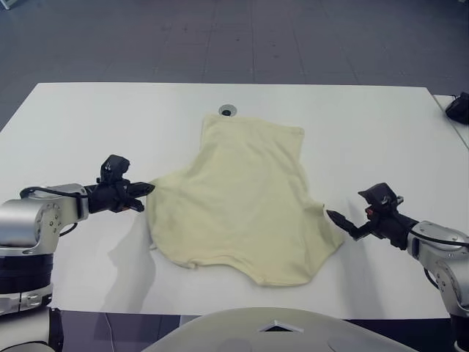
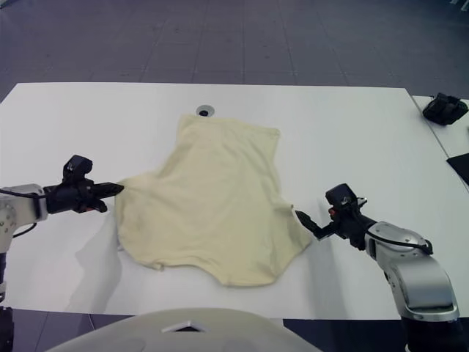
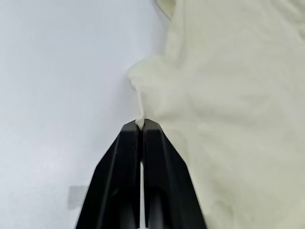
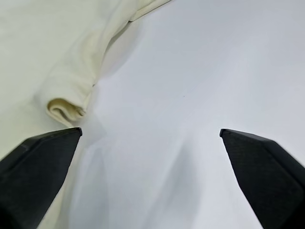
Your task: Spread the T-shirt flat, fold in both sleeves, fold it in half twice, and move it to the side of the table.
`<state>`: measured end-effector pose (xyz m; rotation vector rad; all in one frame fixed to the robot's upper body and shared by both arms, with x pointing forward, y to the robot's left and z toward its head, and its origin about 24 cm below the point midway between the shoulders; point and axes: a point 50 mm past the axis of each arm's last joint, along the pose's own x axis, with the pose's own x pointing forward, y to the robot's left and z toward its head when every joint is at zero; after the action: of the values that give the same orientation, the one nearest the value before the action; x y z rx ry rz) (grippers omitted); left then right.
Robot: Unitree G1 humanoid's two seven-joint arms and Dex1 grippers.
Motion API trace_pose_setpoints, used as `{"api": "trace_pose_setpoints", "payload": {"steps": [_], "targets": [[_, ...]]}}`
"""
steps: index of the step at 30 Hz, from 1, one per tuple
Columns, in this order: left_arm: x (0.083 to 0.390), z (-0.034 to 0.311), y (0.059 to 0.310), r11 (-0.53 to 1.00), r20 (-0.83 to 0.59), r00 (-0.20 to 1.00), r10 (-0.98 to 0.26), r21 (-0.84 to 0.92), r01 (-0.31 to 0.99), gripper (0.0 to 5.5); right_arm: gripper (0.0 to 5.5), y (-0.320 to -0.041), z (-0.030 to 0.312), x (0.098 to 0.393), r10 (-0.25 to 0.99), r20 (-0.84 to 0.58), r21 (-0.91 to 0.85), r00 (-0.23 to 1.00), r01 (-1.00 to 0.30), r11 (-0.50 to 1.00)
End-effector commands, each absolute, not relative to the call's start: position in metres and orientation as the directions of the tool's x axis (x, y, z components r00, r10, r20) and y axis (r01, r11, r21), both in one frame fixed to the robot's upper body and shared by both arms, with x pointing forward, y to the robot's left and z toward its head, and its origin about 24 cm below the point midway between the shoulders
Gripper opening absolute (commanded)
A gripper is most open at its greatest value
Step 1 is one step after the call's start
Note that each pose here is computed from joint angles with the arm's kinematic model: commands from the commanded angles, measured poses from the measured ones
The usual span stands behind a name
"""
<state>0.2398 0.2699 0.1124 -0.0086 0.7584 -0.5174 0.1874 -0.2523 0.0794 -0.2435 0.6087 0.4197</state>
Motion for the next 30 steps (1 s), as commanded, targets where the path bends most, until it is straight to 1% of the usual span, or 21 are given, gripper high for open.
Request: {"api": "trace_pose_setpoints", "payload": {"steps": [1,6,9,12,17,19,20,21,23,25,26,30], "targets": [[0.236,0.122,0.262,0.832,-0.682,0.558,-0.473,-0.138,0.537,0.02,5.4,-0.251,0.08,0.188,0.299,-0.587,-0.104,0.753,-0.436,0.894],[0.228,0.125,0.241,0.725,-0.703,0.465,-0.538,-0.105,0.681,0.02,5.4,-0.25,0.081,0.192,0.302,-0.581,-0.11,0.756,-0.44,0.891],[0.226,0.127,0.227,0.665,-0.698,0.429,-0.573,-0.09,0.742,0.02,5.4,-0.249,0.082,0.196,0.311,-0.578,-0.113,0.755,-0.451,0.885],[0.227,0.125,0.212,0.623,-0.694,0.404,-0.596,-0.083,0.778,0.02,5.4,-0.247,0.083,0.2,0.325,-0.578,-0.115,0.748,-0.469,0.876],[0.234,0.106,0.181,0.58,-0.68,0.36,-0.638,-0.117,0.806,0.02,5.4,-0.249,0.085,0.204,0.324,-0.577,-0.126,0.75,-0.474,0.872],[0.233,0.1,0.17,0.579,-0.676,0.355,-0.645,-0.13,0.805,0.02,5.4,-0.247,0.085,0.209,0.338,-0.574,-0.127,0.746,-0.489,0.863],[0.231,0.097,0.165,0.576,-0.678,0.346,-0.649,-0.14,0.805,0.26,5.4,-0.246,0.086,0.211,0.344,-0.574,-0.128,0.744,-0.495,0.859],[0.229,0.095,0.161,0.567,-0.684,0.332,-0.649,-0.144,0.811,0.31,5.4,-0.245,0.086,0.211,0.346,-0.573,-0.128,0.743,-0.498,0.858],[0.225,0.098,0.153,0.535,-0.669,0.302,-0.679,-0.171,0.827,0.64,5.4,-0.245,0.085,0.209,0.342,-0.574,-0.129,0.744,-0.494,0.86],[0.224,0.109,0.153,0.515,-0.631,0.297,-0.717,-0.19,0.836,0.99,5.4,-0.245,0.085,0.207,0.335,-0.574,-0.13,0.747,-0.487,0.863],[0.226,0.116,0.156,0.522,-0.612,0.313,-0.726,-0.194,0.831,1.16,5.4,-0.245,0.085,0.206,0.332,-0.574,-0.131,0.749,-0.484,0.865],[0.241,0.143,0.191,0.655,-0.582,0.48,-0.656,-0.124,0.745,1.79,5.4,-0.242,0.084,0.213,0.35,-0.574,-0.131,0.74,-0.504,0.854]]}}
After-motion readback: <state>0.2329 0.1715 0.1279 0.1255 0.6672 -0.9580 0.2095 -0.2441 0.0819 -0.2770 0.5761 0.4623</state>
